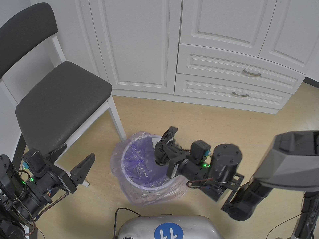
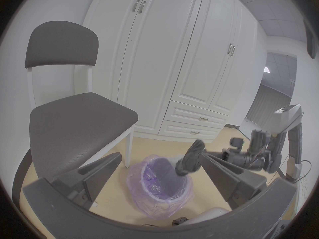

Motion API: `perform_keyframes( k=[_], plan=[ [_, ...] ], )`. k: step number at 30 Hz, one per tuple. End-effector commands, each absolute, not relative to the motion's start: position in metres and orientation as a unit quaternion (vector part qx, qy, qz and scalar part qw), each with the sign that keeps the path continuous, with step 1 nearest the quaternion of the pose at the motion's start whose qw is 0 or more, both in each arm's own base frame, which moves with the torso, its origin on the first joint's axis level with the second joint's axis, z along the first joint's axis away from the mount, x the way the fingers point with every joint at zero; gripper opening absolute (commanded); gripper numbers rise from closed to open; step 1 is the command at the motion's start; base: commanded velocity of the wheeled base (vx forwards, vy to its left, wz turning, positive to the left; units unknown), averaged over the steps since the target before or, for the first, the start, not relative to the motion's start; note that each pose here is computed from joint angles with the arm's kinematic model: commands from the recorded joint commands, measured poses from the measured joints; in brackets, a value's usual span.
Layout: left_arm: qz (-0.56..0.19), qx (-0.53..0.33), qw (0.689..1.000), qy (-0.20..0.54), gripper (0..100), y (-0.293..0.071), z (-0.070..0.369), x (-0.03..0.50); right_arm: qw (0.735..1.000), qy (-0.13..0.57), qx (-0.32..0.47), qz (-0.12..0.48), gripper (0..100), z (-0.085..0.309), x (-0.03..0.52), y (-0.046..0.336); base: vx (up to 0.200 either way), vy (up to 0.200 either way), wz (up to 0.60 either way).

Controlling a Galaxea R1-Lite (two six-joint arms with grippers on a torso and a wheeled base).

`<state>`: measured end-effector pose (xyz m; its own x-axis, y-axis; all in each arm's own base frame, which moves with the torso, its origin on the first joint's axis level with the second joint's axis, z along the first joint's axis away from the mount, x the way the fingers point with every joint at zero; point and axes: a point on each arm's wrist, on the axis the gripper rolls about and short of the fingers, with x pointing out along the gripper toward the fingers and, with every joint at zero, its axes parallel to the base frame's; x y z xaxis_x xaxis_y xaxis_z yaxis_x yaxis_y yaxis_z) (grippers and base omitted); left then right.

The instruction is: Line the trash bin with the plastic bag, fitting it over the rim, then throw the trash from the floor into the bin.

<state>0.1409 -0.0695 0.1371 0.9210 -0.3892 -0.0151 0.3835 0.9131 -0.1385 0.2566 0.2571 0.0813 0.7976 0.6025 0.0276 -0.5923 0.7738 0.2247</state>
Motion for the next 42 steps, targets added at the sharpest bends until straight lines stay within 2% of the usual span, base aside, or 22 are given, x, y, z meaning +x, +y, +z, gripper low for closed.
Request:
perform_keyframes(
  k=[1, 8, 28, 42],
  plan=[
    [-0.190, -0.056, 0.980, 0.023, 100, -0.066, 0.135, 0.138, 0.930, 0.062, 0.169, 0.321, 0, 0.028, 0.264, 0.296, 0.000, 0.000, 0.00],
    [-0.190, -0.055, 0.980, 0.029, 100, -0.067, 0.133, 0.139, 0.915, 0.077, 0.225, 0.326, 0, 0.029, 0.262, 0.303, 0.000, 0.000, 0.00],
    [-0.189, -0.055, 0.980, 0.029, 100, -0.067, 0.133, 0.140, 0.914, 0.127, 0.226, 0.312, 0, -0.031, 0.277, 0.309, 0.000, 0.000, 0.00],
    [-0.189, -0.055, 0.980, 0.032, 100, -0.067, 0.132, 0.140, 0.908, 0.118, 0.227, 0.332, 0, -0.013, 0.306, 0.341, 0.000, 0.000, 0.00]
  ],
)
